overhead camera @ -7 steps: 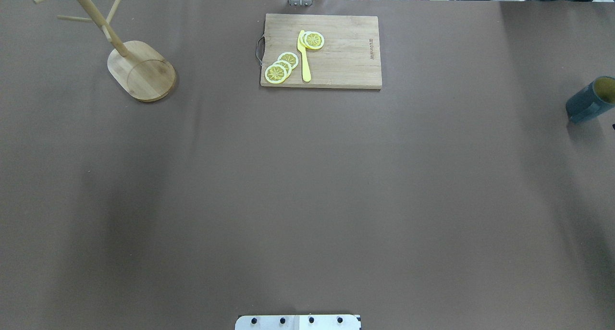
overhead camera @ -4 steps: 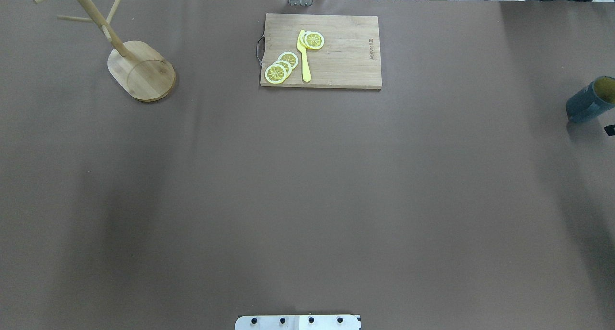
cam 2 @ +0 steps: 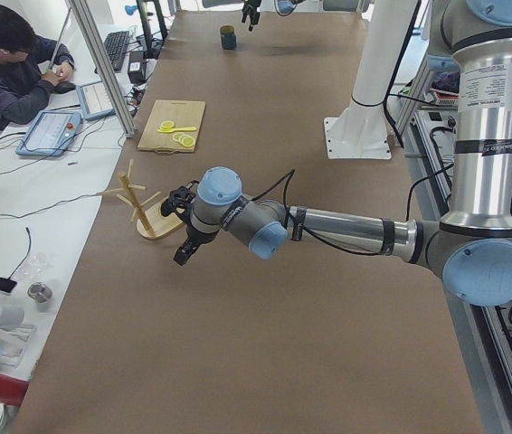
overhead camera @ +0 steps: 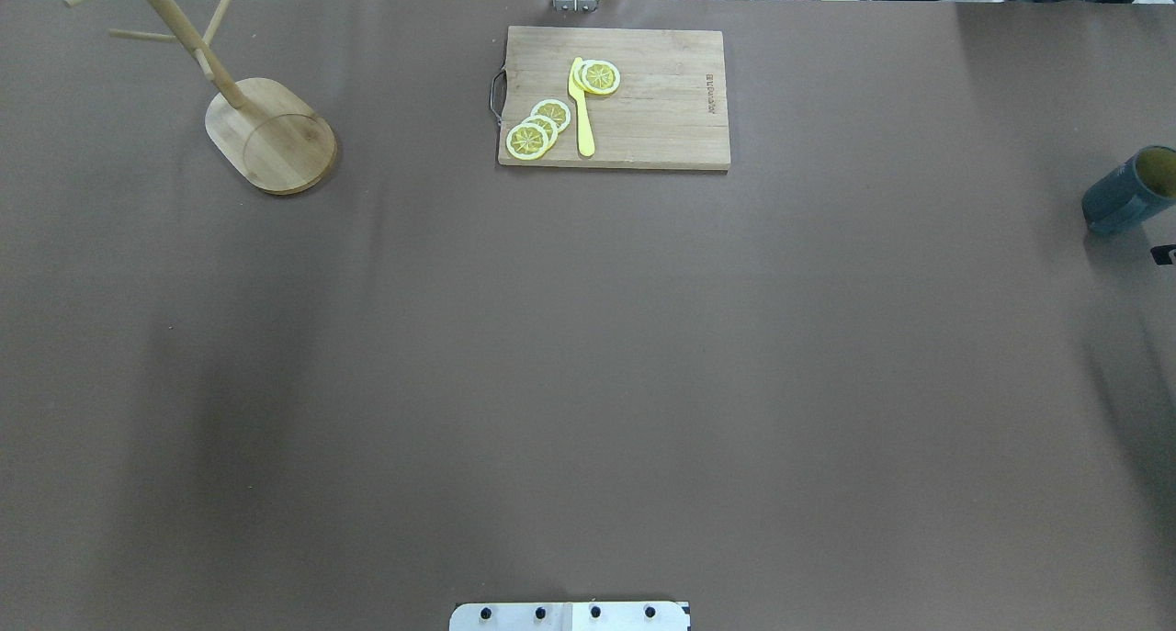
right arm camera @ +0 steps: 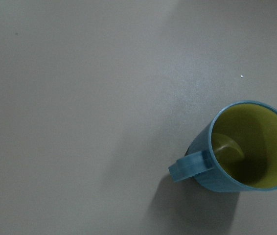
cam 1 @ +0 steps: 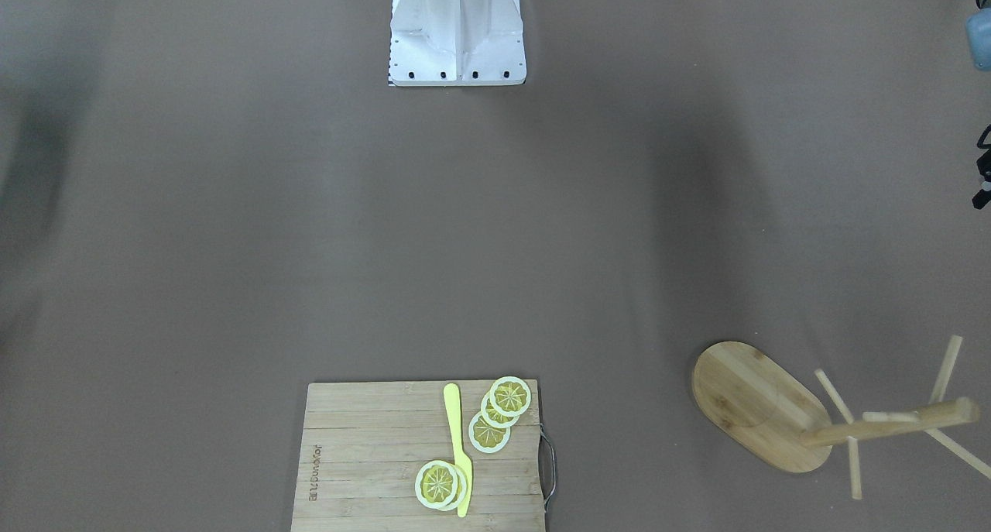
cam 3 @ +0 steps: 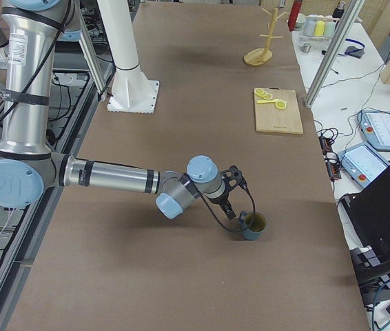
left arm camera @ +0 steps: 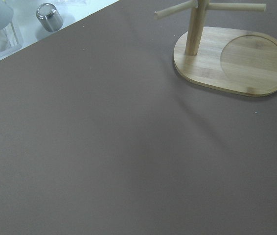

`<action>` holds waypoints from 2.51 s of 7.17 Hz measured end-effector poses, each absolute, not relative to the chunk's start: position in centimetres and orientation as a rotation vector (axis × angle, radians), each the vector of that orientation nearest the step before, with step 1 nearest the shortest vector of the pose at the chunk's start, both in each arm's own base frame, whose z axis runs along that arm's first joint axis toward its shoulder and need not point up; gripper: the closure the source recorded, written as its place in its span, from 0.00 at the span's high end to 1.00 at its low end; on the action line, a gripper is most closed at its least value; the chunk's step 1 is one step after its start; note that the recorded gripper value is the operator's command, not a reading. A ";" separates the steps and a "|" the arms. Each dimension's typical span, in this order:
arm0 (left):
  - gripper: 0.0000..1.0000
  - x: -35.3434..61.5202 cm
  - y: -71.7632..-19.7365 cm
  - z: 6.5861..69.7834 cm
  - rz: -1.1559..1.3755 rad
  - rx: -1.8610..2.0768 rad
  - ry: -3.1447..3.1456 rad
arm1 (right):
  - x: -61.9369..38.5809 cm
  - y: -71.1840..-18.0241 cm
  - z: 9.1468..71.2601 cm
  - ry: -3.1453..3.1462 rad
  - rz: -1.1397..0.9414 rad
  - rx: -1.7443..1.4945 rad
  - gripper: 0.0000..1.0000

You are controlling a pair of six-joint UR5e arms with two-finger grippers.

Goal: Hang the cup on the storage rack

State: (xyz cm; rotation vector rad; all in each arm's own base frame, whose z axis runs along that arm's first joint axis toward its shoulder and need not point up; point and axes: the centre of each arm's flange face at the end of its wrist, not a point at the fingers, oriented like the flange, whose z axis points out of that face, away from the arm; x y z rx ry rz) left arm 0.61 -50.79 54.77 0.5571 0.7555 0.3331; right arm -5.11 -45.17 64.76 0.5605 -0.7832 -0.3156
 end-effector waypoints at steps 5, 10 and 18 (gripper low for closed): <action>0.99 0.6 -50.1 55.7 0.332 0.550 0.755 | -9.1 -46.9 67.4 -0.818 -0.284 0.677 0.95; 0.99 0.6 -50.1 56.1 0.334 0.557 0.755 | -10.8 -46.1 70.0 -0.827 -0.259 0.730 0.94; 0.99 0.6 -50.1 56.1 0.333 0.557 0.755 | -11.1 -46.7 70.8 -0.826 -0.267 0.733 0.86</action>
